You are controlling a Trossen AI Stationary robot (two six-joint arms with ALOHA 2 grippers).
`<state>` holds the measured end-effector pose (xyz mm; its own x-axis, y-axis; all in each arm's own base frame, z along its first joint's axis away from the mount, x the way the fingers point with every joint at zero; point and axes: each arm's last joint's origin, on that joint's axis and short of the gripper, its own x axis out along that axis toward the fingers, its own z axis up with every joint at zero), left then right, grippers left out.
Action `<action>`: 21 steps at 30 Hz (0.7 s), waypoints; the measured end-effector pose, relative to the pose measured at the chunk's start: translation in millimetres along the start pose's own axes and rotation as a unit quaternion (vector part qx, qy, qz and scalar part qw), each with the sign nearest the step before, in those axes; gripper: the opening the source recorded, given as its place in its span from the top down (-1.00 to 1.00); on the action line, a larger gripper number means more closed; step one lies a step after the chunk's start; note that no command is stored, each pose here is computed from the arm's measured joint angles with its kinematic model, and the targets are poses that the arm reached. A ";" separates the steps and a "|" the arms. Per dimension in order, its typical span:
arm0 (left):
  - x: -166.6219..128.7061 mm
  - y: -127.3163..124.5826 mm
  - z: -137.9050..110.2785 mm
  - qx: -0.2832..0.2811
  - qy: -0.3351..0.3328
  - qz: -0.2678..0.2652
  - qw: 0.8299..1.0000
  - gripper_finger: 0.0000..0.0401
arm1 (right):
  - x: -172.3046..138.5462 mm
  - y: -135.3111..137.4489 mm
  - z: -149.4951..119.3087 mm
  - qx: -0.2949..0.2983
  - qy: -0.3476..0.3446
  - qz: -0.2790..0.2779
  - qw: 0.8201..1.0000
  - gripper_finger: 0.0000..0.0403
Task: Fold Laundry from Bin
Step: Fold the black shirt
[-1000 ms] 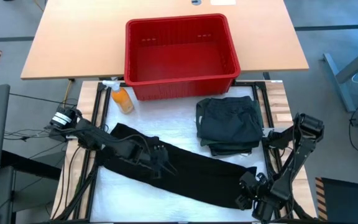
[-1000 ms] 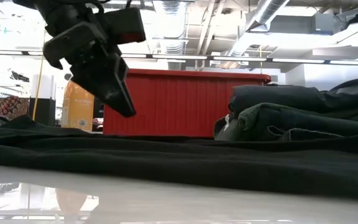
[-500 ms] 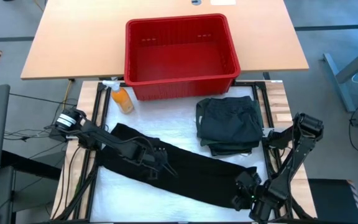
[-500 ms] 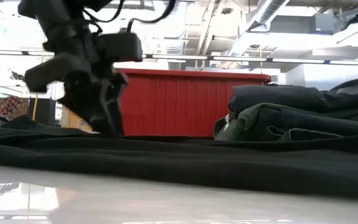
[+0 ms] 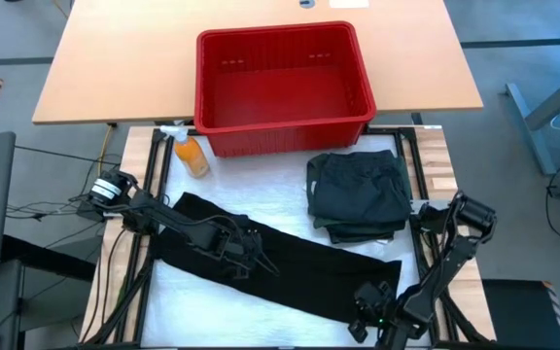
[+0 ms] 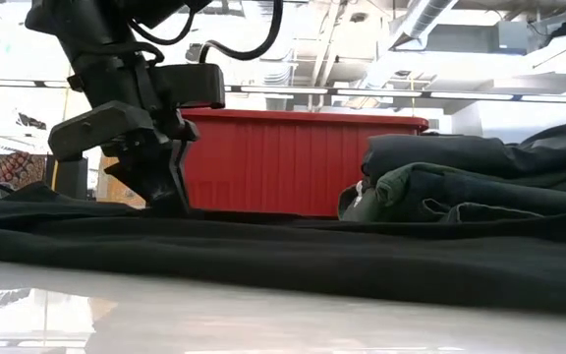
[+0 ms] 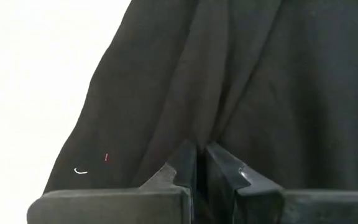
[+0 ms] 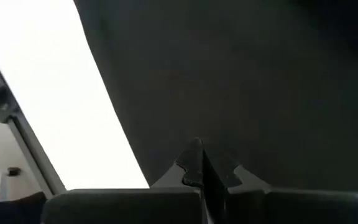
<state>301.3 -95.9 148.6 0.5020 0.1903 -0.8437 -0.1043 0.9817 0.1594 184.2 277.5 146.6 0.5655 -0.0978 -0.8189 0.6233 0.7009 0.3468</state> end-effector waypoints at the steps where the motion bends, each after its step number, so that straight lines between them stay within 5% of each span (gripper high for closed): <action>1: -0.7 0.2 0.3 0.000 -0.001 0.000 1.000 0.96 | 2.3 -0.5 -1.8 -0.002 0.006 -0.004 1.000 0.92; 13: -7.4 28.8 24.0 0.009 0.013 0.042 0.999 1.00 | 11.8 -1.8 -9.7 -0.007 0.037 -0.019 0.999 0.92; 21: 11.0 56.2 16.8 -0.022 0.073 0.035 0.996 1.00 | 11.7 -1.8 -9.9 -0.006 0.041 -0.020 0.999 0.92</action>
<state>315.4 -38.6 156.9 0.3618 0.2516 -0.8977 -0.1735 0.9643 0.2003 184.4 282.1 131.9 0.4939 -0.0680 -0.8669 0.6376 0.7061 0.3079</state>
